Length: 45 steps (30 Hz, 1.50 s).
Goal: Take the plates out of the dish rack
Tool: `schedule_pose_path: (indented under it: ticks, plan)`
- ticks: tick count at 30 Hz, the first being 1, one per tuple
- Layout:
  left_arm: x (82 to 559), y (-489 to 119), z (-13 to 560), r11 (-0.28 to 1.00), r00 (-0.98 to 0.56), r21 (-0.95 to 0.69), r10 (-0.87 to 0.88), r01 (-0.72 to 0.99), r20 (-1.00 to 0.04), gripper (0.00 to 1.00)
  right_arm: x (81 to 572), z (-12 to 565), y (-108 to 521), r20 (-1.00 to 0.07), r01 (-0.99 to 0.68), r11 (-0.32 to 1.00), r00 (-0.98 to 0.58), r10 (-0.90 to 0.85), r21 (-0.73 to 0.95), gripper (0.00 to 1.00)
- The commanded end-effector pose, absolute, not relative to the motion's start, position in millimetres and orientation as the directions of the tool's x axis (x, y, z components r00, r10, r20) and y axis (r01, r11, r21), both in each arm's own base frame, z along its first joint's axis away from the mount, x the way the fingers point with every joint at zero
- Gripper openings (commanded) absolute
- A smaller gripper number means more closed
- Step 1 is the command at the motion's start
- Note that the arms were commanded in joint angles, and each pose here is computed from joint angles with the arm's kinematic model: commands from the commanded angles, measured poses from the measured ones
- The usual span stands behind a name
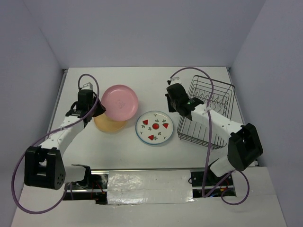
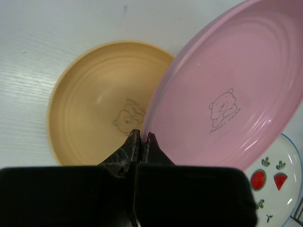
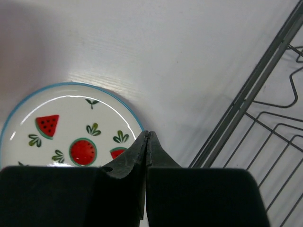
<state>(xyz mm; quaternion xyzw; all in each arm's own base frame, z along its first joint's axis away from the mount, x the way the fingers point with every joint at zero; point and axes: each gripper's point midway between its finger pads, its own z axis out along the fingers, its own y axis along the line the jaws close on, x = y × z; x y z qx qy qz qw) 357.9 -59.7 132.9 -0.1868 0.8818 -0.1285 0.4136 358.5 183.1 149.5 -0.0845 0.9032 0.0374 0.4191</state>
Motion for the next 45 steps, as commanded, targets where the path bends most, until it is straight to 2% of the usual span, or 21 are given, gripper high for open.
schedule_pose_path:
  ticks: [1,10,19,26,30,32,33,35,36,37,42,45]
  plan:
    - [369,-44,144,0.865,-0.509,-0.444,-0.499,-0.235,-0.701,0.00,348,152,157,-0.768,-0.112,0.989,-0.624,-0.148,-0.099,0.00]
    - [359,-31,96,0.835,-0.512,-0.464,-0.549,-0.296,-0.661,0.00,327,133,136,-0.727,-0.081,0.982,-0.662,-0.180,-0.170,0.00]
    - [350,-31,81,0.822,-0.501,-0.477,-0.569,-0.312,-0.652,0.00,306,108,107,-0.671,-0.036,0.960,-0.708,-0.221,-0.277,0.00]
    - [347,-31,71,0.818,-0.512,-0.474,-0.574,-0.325,-0.639,0.03,297,119,92,-0.704,0.036,0.959,-0.686,-0.181,-0.281,0.00]
    - [343,-24,72,0.820,-0.497,-0.452,-0.572,-0.351,-0.652,0.13,290,133,82,-0.742,0.077,0.962,-0.653,-0.149,-0.261,0.00]
    - [342,-24,72,0.819,-0.500,-0.451,-0.573,-0.354,-0.649,0.21,288,136,83,-0.751,0.074,0.967,-0.645,-0.139,-0.242,0.00]
    - [342,-24,73,0.819,-0.501,-0.452,-0.574,-0.354,-0.647,0.33,288,139,85,-0.755,0.071,0.970,-0.642,-0.134,-0.232,0.00]
    - [342,-24,72,0.819,-0.506,-0.448,-0.573,-0.357,-0.644,0.45,286,143,82,-0.757,0.080,0.969,-0.641,-0.129,-0.234,0.00]
    - [341,-23,70,0.819,-0.510,-0.443,-0.573,-0.364,-0.641,0.56,286,144,81,-0.757,0.081,0.968,-0.640,-0.132,-0.237,0.00]
    - [341,-22,70,0.820,-0.509,-0.437,-0.572,-0.369,-0.643,0.60,286,145,77,-0.758,0.097,0.962,-0.638,-0.135,-0.253,0.00]
    - [341,-15,80,0.817,-0.480,-0.424,-0.573,-0.391,-0.664,0.71,284,142,72,-0.744,0.109,0.952,-0.652,-0.148,-0.284,0.00]
    - [350,-12,92,0.823,-0.466,-0.416,-0.563,-0.386,-0.683,0.74,292,147,84,-0.767,0.071,0.968,-0.625,-0.146,-0.242,0.00]
